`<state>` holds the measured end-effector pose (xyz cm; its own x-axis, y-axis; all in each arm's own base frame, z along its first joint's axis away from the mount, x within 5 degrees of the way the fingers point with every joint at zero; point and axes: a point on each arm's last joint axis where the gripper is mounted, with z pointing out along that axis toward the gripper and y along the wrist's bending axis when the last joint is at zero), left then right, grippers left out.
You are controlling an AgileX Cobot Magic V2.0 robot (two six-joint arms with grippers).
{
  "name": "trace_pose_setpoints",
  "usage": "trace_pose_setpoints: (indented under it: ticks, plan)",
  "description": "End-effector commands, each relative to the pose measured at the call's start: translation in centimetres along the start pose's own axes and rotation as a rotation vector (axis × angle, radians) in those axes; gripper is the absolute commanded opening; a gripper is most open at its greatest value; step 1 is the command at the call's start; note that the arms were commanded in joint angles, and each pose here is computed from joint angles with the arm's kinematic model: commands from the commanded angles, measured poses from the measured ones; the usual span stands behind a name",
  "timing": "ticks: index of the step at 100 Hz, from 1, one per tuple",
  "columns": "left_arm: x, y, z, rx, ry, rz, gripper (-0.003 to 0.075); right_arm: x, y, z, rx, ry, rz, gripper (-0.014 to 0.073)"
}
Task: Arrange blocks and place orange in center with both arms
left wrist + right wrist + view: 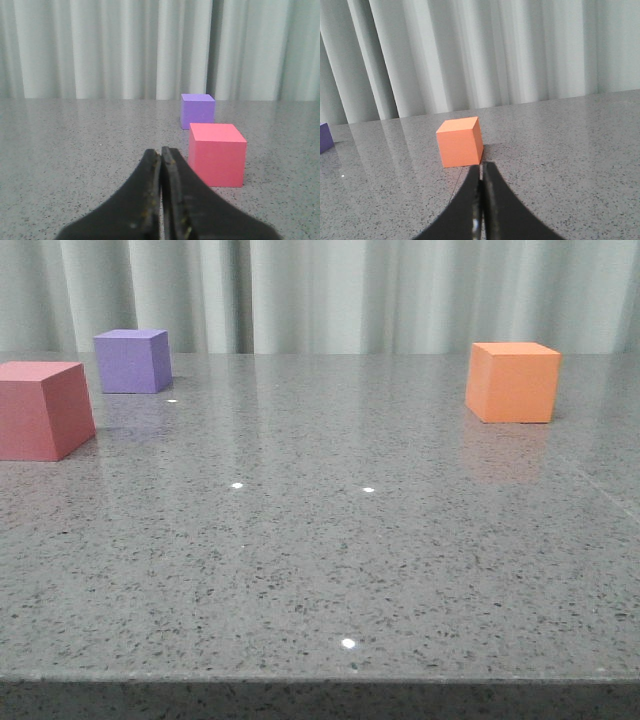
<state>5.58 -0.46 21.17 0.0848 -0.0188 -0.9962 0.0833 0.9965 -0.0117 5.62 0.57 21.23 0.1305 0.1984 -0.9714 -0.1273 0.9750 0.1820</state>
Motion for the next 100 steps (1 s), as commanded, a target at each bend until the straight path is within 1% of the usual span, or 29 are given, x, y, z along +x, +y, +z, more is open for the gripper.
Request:
trace_pose_setpoints:
  ticks: [1,34,49,75,100]
  plan:
    - [0.6,-0.1,-0.2,0.009,-0.068,-0.017,-0.0020,-1.1,0.2,0.0,-0.011,-0.087,-0.010,-0.0068]
    - [0.6,-0.1,-0.2,0.009,-0.068,-0.017,-0.0020,-1.5,0.3,0.0,-0.013,-0.095,-0.010,-0.0068]
    - [0.6,-0.1,-0.2,0.009,-0.068,-0.017,-0.0020,-3.6,0.7,0.1,-0.010,-0.083,-0.010,-0.0068]
    - [0.6,-0.1,-0.2,0.009,-0.068,-0.017,-0.0020,-9.2,1.7,1.6,0.022,0.097,-0.009,-0.0068]
    - [0.6,-0.1,-0.2,0.009,-0.068,-0.017,-0.0020,-13.4,2.5,5.7,0.078,0.400,-0.009,-0.0068]
